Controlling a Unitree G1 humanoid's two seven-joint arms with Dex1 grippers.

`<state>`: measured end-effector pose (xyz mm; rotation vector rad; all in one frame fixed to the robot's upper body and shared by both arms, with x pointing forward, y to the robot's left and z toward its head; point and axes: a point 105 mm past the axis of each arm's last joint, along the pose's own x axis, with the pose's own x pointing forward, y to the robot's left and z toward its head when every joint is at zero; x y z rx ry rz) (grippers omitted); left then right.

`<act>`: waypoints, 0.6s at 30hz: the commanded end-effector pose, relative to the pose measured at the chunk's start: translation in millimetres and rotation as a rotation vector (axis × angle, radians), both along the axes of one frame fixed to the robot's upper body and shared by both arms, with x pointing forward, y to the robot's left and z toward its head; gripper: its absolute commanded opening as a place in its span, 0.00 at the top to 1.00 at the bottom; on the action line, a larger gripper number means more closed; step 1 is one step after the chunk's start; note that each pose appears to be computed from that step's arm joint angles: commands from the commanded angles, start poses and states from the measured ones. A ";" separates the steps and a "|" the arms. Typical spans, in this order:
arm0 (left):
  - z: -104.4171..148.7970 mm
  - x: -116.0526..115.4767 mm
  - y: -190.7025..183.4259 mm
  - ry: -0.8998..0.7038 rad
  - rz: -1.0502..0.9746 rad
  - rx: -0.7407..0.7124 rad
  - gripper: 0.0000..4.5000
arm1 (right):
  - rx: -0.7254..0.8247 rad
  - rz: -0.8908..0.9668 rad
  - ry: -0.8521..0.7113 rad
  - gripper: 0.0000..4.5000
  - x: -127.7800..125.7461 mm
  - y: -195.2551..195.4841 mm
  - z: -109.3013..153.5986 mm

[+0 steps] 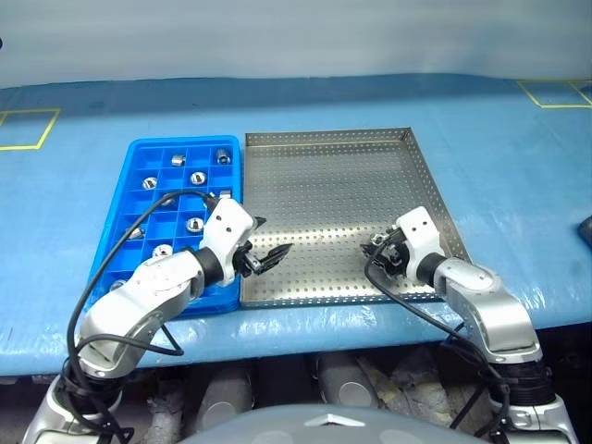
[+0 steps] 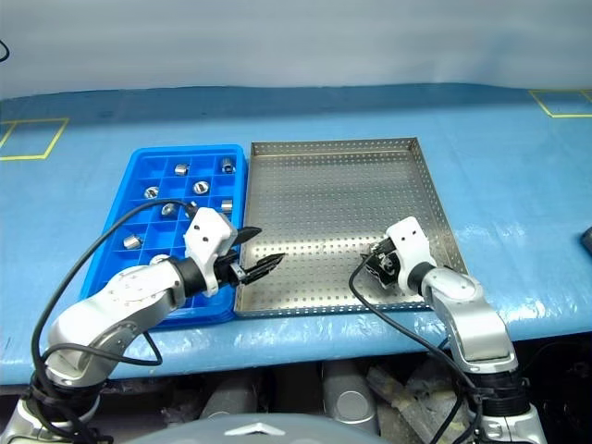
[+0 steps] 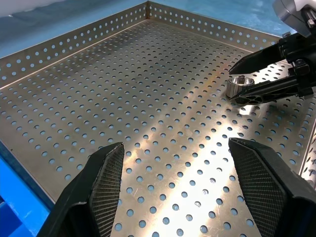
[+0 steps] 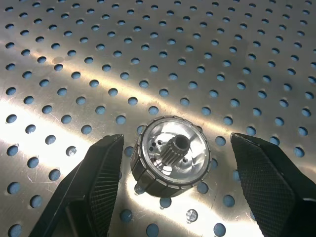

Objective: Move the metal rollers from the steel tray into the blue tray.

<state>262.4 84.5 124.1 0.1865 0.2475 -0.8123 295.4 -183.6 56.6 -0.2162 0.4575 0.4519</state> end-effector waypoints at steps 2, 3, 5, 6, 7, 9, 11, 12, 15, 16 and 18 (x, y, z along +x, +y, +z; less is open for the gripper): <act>12.2 -1.2 -0.4 -0.051 -0.003 -0.011 0.18 | 0.017 -0.018 -0.001 0.19 0.9 -2.1 0.6; 12.1 -1.1 0.1 -0.051 -0.001 -0.011 0.18 | 0.018 -0.018 0.001 0.19 1.0 -2.2 0.2; 12.2 -1.2 0.9 -0.051 0.003 -0.011 0.18 | 0.021 -0.020 0.002 0.28 1.2 -2.3 0.0; 12.2 -1.2 1.3 -0.051 0.004 -0.011 0.18 | 0.022 -0.020 0.001 0.33 1.3 -2.2 0.1; 12.3 -1.2 1.6 -0.051 0.006 -0.011 0.18 | 0.024 -0.019 -0.001 0.41 1.5 -1.9 0.4; 12.4 -1.2 2.2 -0.052 0.010 -0.012 0.18 | 0.032 -0.013 -0.009 0.54 2.4 0.1 2.9; 12.6 -1.3 2.6 -0.052 0.013 -0.013 0.18 | 0.032 -0.008 -0.019 0.60 3.5 1.5 5.4; 12.6 -1.5 3.1 -0.052 0.015 -0.014 0.18 | 0.034 -0.004 -0.028 0.60 4.4 2.7 7.8; 12.7 -3.0 6.5 -0.049 0.027 -0.016 0.18 | 0.049 0.023 -0.077 0.60 8.0 10.3 21.1; 12.7 -3.6 7.8 -0.048 0.031 -0.016 0.18 | 0.053 0.031 -0.090 0.60 8.8 12.6 24.6; 13.0 -7.5 16.6 -0.045 0.056 -0.011 0.18 | 0.060 0.076 -0.130 0.60 12.3 22.8 35.7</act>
